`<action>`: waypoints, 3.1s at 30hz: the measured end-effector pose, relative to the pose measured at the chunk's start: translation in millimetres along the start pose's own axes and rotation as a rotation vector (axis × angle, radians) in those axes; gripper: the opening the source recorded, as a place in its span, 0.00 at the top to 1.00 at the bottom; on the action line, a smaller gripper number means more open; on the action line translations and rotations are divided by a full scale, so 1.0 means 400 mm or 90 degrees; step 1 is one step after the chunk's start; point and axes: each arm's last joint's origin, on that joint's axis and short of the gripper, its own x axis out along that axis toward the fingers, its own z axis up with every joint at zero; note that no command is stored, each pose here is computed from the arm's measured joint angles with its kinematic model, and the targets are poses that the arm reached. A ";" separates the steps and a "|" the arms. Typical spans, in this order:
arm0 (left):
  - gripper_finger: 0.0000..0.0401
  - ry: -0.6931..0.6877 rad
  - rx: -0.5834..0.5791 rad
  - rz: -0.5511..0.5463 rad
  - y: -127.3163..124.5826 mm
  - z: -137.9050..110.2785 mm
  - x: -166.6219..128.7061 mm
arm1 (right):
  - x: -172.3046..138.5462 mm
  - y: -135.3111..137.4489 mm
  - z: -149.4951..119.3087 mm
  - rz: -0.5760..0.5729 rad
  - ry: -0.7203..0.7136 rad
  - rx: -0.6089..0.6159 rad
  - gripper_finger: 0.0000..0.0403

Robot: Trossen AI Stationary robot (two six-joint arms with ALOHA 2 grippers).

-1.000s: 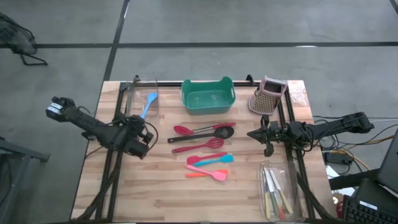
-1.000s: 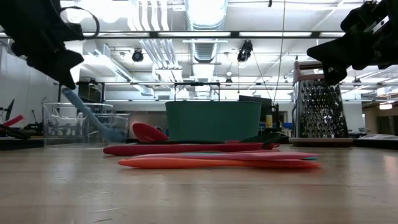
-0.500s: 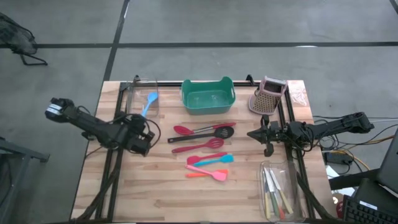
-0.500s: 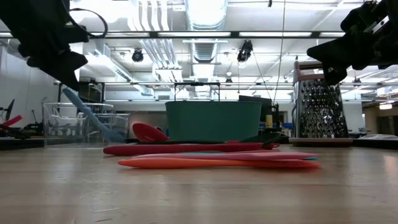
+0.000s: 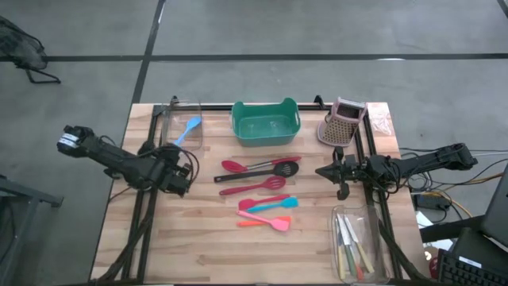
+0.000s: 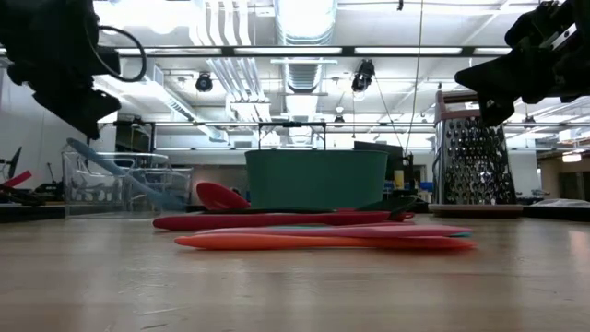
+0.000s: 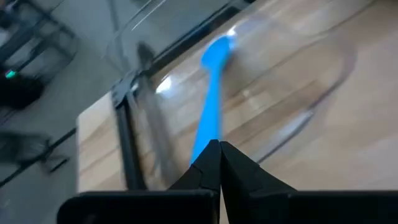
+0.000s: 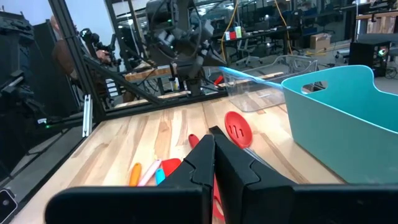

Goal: Pick & Place Kitchen Items
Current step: Put the blue serving spoon into the top transparent bin, then put the dark red slotted spoon into the top transparent bin

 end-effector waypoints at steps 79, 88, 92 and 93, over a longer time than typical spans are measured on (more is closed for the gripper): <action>0.80 -0.175 0.321 -0.530 -0.464 -0.009 0.081 | 0.000 0.000 0.000 0.000 0.000 0.000 0.98; 0.80 -0.191 0.302 -0.532 -0.356 0.042 -0.003 | 0.000 0.000 0.000 0.000 0.000 0.000 0.98; 0.80 -0.205 0.234 -0.470 -0.285 0.063 -0.033 | 0.000 0.000 0.000 0.000 0.000 0.000 0.98; 0.80 -0.208 0.202 -0.444 -0.264 0.069 -0.036 | 0.000 0.000 0.000 0.000 0.000 0.000 0.98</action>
